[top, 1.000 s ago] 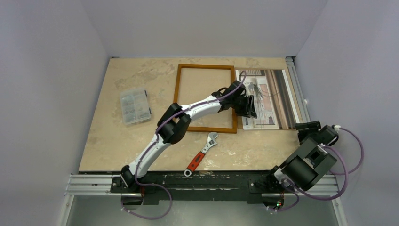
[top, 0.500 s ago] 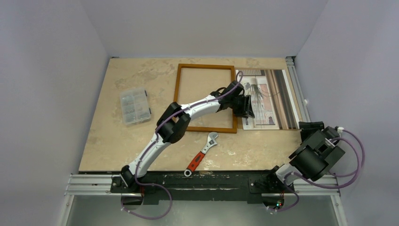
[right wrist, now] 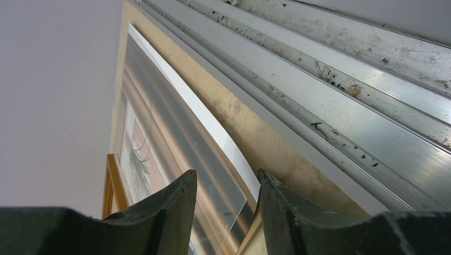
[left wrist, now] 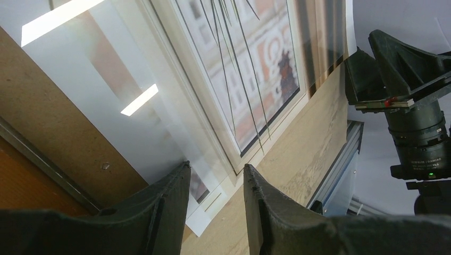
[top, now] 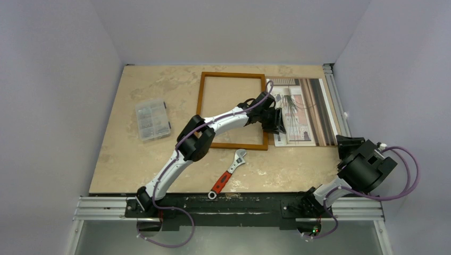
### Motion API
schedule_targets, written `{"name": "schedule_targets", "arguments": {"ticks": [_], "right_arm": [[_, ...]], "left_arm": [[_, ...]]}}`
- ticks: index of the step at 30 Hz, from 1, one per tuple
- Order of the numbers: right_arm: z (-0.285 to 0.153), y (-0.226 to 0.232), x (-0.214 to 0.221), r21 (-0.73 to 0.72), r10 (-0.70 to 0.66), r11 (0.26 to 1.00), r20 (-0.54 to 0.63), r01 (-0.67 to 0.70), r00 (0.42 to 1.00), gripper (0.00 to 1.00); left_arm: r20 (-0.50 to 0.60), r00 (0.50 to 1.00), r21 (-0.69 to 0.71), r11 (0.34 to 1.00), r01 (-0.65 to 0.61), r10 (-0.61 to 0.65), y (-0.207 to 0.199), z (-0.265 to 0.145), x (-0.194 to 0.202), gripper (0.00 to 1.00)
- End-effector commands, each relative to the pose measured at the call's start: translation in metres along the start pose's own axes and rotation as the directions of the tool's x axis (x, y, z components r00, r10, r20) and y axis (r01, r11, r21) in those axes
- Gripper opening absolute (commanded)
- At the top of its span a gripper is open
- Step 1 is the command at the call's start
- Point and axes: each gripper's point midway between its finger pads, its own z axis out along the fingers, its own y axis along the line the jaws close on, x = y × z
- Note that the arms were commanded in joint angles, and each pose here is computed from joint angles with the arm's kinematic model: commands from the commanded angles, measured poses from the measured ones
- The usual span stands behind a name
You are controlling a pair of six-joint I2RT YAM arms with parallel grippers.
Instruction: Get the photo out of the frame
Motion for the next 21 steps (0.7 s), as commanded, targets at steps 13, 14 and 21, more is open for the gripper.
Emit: {"name": "schedule_targets", "arguments": {"ticks": [13, 14, 21], "right_arm": [[0.000, 0.001, 0.002, -0.013, 0.027, 1.000, -0.012, -0.027, 1.000, 0.15], [-0.001, -0.001, 0.002, 0.002, 0.028, 1.000, -0.009, -0.027, 1.000, 0.13], [-0.004, -0.002, -0.008, 0.045, -0.010, 0.999, 0.021, 0.009, 1.000, 0.00]], "left_arm": [[0.010, 1.000, -0.023, 0.999, 0.024, -0.023, 0.006, 0.000, -0.006, 0.40], [0.010, 1.000, -0.024, 0.999, 0.026, -0.026, 0.007, 0.000, -0.006, 0.40], [0.007, 0.999, -0.024, 0.999, 0.037, -0.037, 0.007, 0.000, -0.006, 0.40]]}}
